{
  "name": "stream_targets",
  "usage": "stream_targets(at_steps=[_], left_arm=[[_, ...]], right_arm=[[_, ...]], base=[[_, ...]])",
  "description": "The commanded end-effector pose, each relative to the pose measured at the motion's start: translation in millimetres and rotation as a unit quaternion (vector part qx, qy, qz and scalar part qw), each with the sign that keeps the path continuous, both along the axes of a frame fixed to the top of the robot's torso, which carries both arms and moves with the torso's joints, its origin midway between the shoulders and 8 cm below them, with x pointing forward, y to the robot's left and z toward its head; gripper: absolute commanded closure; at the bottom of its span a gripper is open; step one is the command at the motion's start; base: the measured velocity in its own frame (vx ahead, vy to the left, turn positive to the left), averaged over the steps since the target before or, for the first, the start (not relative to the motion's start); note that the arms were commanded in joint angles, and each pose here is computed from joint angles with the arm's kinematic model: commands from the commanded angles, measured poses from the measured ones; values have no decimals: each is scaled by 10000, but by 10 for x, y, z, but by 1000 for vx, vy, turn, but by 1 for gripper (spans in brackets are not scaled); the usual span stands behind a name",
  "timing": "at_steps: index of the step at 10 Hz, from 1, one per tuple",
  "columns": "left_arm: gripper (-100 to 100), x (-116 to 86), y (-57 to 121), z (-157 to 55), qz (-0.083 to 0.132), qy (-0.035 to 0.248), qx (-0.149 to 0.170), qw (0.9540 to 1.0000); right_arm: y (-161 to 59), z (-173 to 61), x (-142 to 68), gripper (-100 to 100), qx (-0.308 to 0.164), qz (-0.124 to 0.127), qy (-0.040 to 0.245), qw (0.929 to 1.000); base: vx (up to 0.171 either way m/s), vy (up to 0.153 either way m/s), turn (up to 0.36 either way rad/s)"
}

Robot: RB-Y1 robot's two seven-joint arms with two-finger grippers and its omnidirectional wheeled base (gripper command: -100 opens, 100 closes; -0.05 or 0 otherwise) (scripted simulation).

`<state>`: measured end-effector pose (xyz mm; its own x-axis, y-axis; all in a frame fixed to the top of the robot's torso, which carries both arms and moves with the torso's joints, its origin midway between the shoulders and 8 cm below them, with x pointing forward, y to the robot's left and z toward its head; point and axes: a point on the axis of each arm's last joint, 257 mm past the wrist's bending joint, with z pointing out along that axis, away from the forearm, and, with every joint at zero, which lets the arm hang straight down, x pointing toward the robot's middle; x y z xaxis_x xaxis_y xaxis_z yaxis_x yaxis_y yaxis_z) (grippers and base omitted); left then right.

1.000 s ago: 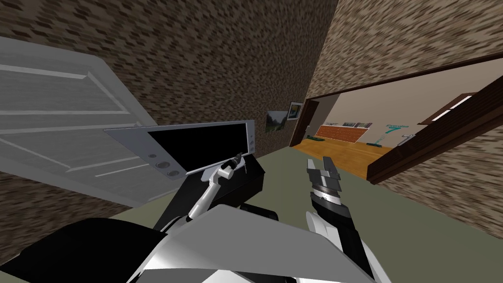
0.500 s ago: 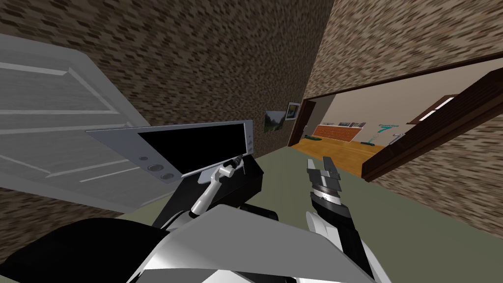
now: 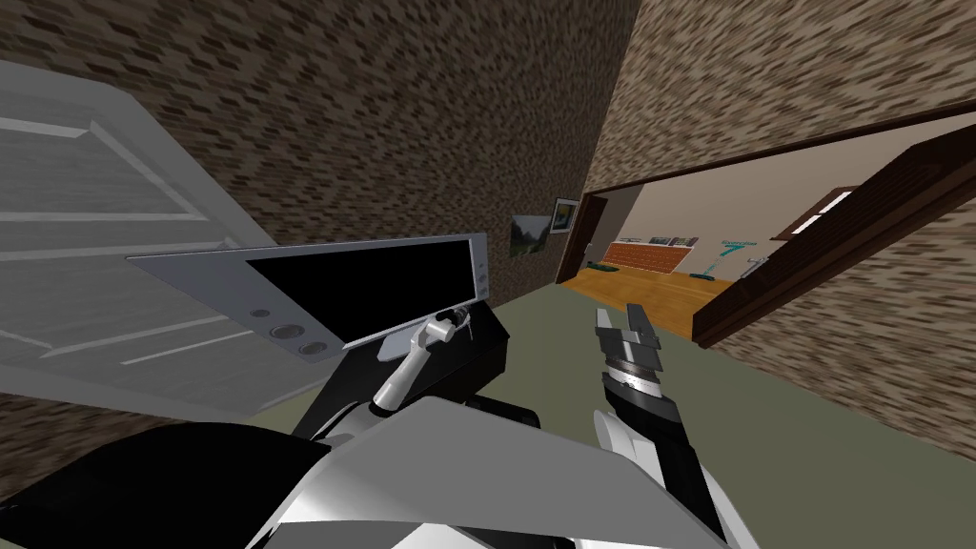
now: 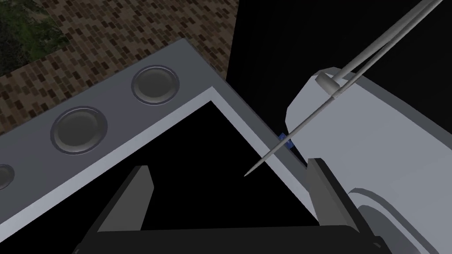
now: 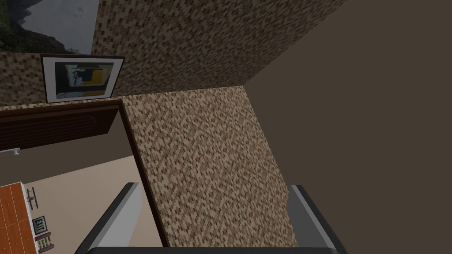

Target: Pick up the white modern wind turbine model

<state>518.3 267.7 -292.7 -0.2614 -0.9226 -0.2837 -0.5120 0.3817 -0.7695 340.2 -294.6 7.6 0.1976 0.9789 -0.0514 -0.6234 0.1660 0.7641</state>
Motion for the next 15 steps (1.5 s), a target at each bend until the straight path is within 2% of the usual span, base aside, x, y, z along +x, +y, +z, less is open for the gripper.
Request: stream_targets(at_steps=[1,2,3,4,5,6,7,8,10,11,12,13,14,15], left_arm=[[-100,-43,39,-168,-37,317,201,9993],[-100,-70,49,-202,-26,403,215,9990],[-100,-110,92,-298,-47,621,350,9974],[-100,-119,95,-308,-44,647,354,9973],[-100,-166,144,-402,-63,874,493,9949],[-100,-172,146,-408,-61,890,496,9948],[-100,-228,200,-499,-79,1126,638,9916],[-100,-230,201,-502,-78,1133,640,9915],[-100,-325,313,-644,-120,1534,919,9838],[-100,-359,324,-669,-109,1616,930,9824],[-100,-407,384,-727,-129,1805,1069,9777],[-100,-429,392,-741,-122,1856,1076,9766],[-100,-490,458,-799,-137,2066,1216,9707],[-100,-503,462,-806,-133,2095,1220,9701]], right_arm=[[0,0,0,0,0,0,0,10000],[0,0,0,0,0,0,0,10000],[0,0,0,0,0,0,0,10000],[0,0,0,0,0,0,0,10000],[0,0,0,0,0,0,0,10000],[0,0,0,0,0,0,0,10000],[0,0,0,0,0,0,0,10000],[0,0,0,0,0,0,0,10000],[0,0,0,0,0,0,0,10000],[0,0,0,0,0,0,0,10000],[0,0,0,0,0,0,0,10000],[0,0,0,0,0,0,0,10000],[0,0,0,0,0,0,0,10000],[0,0,0,0,0,0,0,10000]], base=[[33,-21,-71],[23,-16,-33],[27,-14,-50],[22,-11,-24],[24,-16,-41],[20,-13,-27],[23,-19,-47],[19,-10,-26],[29,-13,-67],[15,-13,2],[14,-16,-27],[5,-6,-12],[1,-1,-30],[4,-5,-24]])
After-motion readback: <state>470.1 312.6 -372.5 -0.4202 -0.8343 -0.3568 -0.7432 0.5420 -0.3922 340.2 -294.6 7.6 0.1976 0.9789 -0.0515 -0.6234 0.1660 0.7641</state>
